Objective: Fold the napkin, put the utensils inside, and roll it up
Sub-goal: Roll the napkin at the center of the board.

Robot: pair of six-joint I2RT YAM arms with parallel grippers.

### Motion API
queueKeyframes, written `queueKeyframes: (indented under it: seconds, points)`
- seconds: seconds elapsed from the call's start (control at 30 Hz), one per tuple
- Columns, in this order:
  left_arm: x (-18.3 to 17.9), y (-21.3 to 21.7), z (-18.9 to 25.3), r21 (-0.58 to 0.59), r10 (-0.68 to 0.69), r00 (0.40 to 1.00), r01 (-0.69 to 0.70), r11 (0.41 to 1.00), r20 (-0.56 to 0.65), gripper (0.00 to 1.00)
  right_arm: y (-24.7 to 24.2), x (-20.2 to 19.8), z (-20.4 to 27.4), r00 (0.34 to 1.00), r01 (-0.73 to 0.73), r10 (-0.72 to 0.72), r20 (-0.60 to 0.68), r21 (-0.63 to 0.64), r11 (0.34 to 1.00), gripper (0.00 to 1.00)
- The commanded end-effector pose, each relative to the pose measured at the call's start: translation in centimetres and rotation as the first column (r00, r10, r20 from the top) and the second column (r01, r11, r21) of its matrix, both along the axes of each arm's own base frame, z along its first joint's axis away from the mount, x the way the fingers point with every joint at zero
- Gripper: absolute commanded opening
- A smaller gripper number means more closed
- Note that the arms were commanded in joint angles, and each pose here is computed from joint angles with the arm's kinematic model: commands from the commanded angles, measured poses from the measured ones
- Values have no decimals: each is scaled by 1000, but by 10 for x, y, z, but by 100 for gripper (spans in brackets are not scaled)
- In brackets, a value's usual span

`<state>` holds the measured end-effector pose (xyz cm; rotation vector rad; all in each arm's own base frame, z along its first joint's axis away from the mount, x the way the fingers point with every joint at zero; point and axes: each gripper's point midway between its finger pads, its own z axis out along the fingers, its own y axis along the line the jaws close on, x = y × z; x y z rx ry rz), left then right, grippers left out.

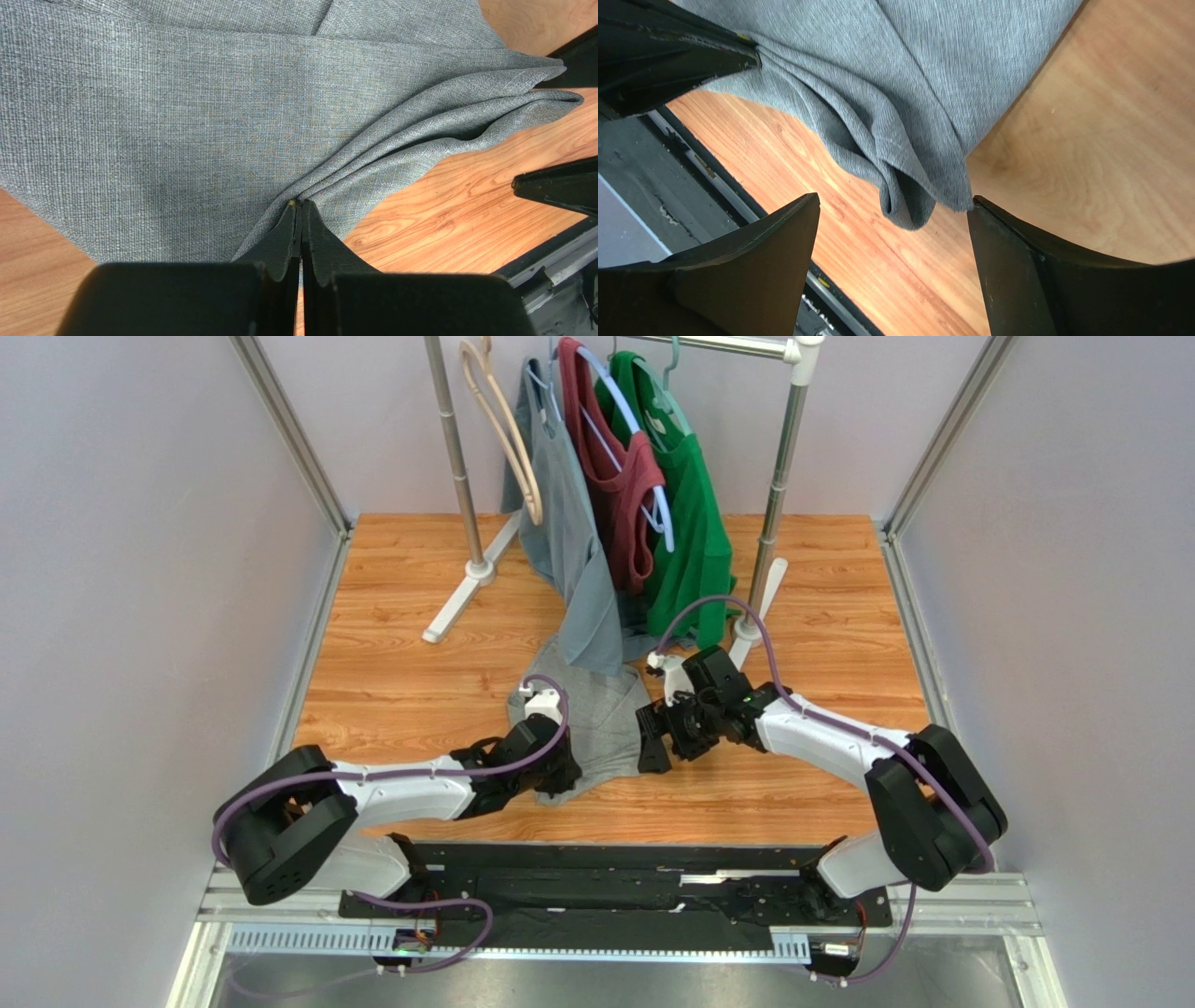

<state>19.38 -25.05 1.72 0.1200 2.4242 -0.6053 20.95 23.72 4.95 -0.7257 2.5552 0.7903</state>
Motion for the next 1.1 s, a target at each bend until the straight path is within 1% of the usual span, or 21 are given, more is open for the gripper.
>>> queueKeyframes:
  seconds: [0.0, 0.13, 0.23, 0.37, 0.53, 0.63, 0.67, 0.73, 0.77, 0.8, 0.83, 0.9, 0.93, 0.97, 1.0, 1.03, 1.07]
  points:
    - [-43, 55, -57, 244, -16, 983, 61, 968, -182, 0, 10, 24, 5, 994, -15, 12, 111, 27, 1000, 81]
    - [-44, 56, -58, 247, -18, 982, 65, 967, -189, 0, 15, 31, 0, 993, -28, 25, 115, 25, 999, 78]
    - [-43, 56, -58, 247, -20, 982, 67, 967, -190, 0, 19, 29, -5, 995, -56, 54, 85, 23, 998, 76]
    - [-43, 56, -59, 248, -20, 981, 68, 966, -193, 0, 15, 31, -15, 996, -38, 38, 77, -3, 999, 73]
    - [-44, 55, -61, 245, -27, 979, 77, 966, -201, 0, 18, 35, -18, 996, -28, 28, 82, -2, 1000, 71]
    - [-43, 54, -61, 244, -29, 979, 78, 967, -202, 0, 19, 36, -20, 997, -28, 29, 68, -11, 1000, 64]
    - [-43, 54, -61, 243, -30, 979, 79, 967, -200, 0, 18, 35, -23, 998, -27, 28, 57, -18, 999, 58]
    - [-43, 53, -61, 241, -36, 979, 84, 967, -199, 0, 16, 35, -24, 999, -19, 20, 42, -34, 999, 50]
    - [-42, 53, -60, 237, -39, 980, 86, 968, -193, 0, 14, 34, -26, 1000, -15, 16, 27, -47, 999, 42]
    - [-42, 53, -59, 237, -42, 981, 88, 968, -192, 0, 13, 32, -27, 1000, -16, 17, 18, -54, 998, 39]
    - [-42, 53, -59, 239, -46, 981, 91, 967, -190, 0, 11, 32, -29, 1000, -9, 10, 10, -68, 998, 33]
    - [-41, 50, -56, 226, -67, 982, 107, 968, -179, 0, 9, 28, -31, 1000, -12, 10, -18, -83, 996, 28]
    - [-41, 49, -55, 220, -77, 982, 115, 969, -173, 0, 8, 27, -31, 1000, -1, -2, -30, -89, 996, 22]
    - [-39, 46, -52, 210, -95, 983, 128, 969, -157, 0, 8, 24, -32, 999, -7, 3, -48, -90, 996, 19]
    - [-38, 43, -48, 198, -109, 983, 137, 971, -147, 4, 7, 21, -33, 998, -9, 3, -68, -96, 995, 17]
    - [-37, 41, -46, 194, -124, 983, 150, 970, -136, 7, 7, 19, -32, 997, -10, 2, -83, -96, 995, 10]
    - [-34, 38, -40, 184, -143, 984, 161, 970, -110, 13, 7, 17, -32, 995, -10, 0, -95, -99, 995, 3]
